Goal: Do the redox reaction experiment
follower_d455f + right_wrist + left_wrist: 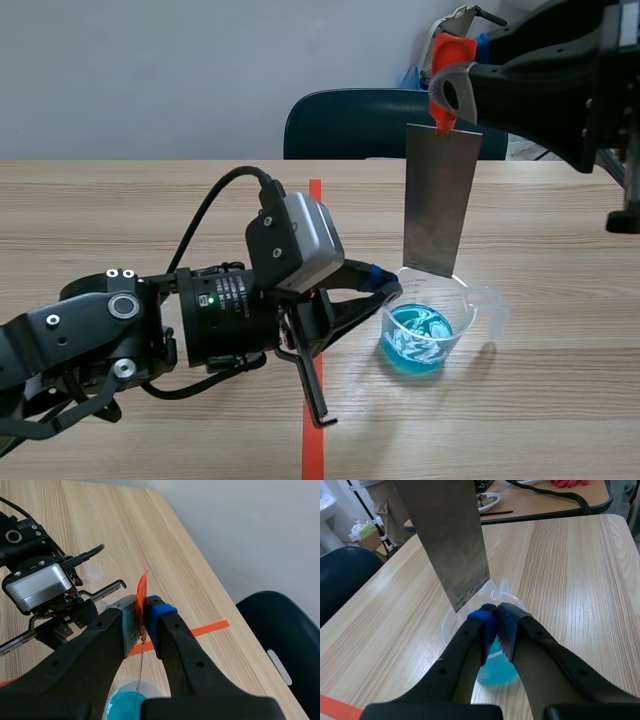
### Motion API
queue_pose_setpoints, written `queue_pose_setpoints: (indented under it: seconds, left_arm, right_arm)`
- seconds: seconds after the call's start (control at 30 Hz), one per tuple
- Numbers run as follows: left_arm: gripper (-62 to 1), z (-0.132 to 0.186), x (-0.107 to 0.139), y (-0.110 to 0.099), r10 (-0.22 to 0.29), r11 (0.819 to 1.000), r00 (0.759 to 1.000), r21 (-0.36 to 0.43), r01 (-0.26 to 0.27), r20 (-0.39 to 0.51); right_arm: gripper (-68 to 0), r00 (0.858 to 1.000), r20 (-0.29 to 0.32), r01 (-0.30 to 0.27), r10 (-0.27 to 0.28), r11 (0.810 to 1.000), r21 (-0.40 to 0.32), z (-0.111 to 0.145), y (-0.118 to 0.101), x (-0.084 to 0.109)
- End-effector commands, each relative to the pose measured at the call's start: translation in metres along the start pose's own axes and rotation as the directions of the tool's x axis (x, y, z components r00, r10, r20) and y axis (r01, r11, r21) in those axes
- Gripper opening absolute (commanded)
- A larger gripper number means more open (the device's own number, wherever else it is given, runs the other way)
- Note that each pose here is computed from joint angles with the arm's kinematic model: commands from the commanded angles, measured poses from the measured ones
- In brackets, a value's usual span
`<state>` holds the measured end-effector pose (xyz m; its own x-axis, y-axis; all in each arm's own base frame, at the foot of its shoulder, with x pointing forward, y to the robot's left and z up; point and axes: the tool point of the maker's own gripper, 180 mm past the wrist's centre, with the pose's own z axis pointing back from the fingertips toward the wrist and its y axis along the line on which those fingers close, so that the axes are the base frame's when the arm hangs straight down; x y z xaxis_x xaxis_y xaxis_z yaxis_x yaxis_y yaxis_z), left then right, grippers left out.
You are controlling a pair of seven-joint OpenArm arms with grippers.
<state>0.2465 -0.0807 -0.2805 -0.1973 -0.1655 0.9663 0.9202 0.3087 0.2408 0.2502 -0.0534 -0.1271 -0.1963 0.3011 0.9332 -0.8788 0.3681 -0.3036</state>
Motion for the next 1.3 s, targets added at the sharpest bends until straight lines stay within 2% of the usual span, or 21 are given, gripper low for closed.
queue_pose_setpoints:
  seconds: [0.0, 0.1, 0.2, 0.87, 1.0, 1.17, 1.27]
  left_arm:
    - [-59.3, -0.004, 0.013, 0.002, -0.004, 1.0, 0.999, 0.007, 0.004, 0.041]
    - [-59.3, -0.004, 0.014, 0.005, 0.009, 1.0, 0.999, 0.021, -0.01, 0.045]
    - [-59.3, -0.003, 0.013, 0.013, 0.025, 0.997, 0.999, 0.068, -0.028, 0.044]
    - [-58.7, 0.004, 0.008, 0.016, 0.014, 0.997, 1.0, 0.069, -0.016, 0.027]
    - [-48.8, 0.015, 0.004, 0.02, -0.001, 0.997, 1.0, 0.072, 0.0, 0.02]
    - [-43.8, 0.035, 0.007, 0.031, -0.041, 0.994, 0.998, 0.102, 0.035, 0.054]
    - [-35.2, 0.05, 0.005, 0.035, -0.061, 0.992, 0.996, 0.117, 0.054, 0.059]
  right_arm:
    - [-66.5, 1.0, 0.023, -0.018, 0.018, 1.0, -0.001, 0.002, -0.002, 0.009]
    - [-66.5, 1.0, 0.023, -0.018, 0.018, 1.0, -0.001, 0.002, -0.002, 0.009]
    - [-66.5, 1.0, 0.023, -0.018, 0.018, 1.0, -0.001, 0.002, -0.002, 0.009]
    - [-66.5, 1.0, 0.023, -0.018, 0.018, 1.0, -0.001, 0.002, -0.002, 0.009]
    - [-66.5, 1.0, 0.023, -0.018, 0.018, 1.0, -0.001, 0.002, -0.002, 0.009]
    - [-66.5, 1.0, 0.023, -0.018, 0.018, 1.0, -0.001, 0.002, -0.002, 0.009]
    - [-66.5, 1.0, 0.023, -0.018, 0.018, 1.0, -0.001, 0.002, -0.002, 0.009]
